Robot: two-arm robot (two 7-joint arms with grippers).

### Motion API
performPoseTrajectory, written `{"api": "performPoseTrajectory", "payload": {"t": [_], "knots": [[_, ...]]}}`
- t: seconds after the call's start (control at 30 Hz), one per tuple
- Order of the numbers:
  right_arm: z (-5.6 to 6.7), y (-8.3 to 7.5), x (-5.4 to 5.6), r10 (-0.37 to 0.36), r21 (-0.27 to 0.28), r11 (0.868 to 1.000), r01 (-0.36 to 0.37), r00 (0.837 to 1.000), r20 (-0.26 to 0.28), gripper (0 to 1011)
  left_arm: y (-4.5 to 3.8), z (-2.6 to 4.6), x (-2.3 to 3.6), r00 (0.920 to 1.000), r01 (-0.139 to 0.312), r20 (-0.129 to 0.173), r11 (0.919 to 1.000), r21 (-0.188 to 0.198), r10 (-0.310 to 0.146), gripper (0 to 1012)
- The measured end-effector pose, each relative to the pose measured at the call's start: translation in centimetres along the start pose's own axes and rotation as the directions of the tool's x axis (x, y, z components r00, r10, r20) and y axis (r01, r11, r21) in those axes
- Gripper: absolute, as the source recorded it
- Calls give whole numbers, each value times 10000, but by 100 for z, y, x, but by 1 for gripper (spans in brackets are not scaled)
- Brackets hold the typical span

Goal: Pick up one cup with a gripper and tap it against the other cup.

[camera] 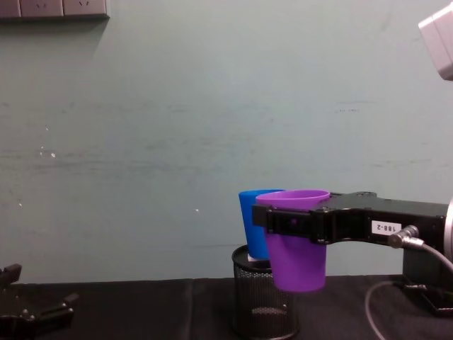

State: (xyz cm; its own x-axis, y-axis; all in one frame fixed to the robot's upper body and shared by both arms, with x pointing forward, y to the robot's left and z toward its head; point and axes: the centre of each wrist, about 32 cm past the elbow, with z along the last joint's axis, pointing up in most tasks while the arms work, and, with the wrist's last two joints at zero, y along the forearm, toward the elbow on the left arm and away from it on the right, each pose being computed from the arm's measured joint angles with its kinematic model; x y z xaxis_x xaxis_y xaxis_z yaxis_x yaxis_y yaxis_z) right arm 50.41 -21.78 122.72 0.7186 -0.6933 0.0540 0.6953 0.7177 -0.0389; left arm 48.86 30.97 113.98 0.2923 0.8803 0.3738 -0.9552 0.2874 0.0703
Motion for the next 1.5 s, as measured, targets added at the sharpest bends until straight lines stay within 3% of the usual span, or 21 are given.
{"api": "performPoseTrajectory", "payload": {"t": [1.1,1.5], "knots": [[6,18,8,-14,38,10000,14,10000,-11,762,0,0,0,10000,0,0,10000,0,0,1000],[7,318,161,-723,-143,9973,714,9947,-728,762,0,0,0,10000,0,-1,10000,0,0,1000]]}}
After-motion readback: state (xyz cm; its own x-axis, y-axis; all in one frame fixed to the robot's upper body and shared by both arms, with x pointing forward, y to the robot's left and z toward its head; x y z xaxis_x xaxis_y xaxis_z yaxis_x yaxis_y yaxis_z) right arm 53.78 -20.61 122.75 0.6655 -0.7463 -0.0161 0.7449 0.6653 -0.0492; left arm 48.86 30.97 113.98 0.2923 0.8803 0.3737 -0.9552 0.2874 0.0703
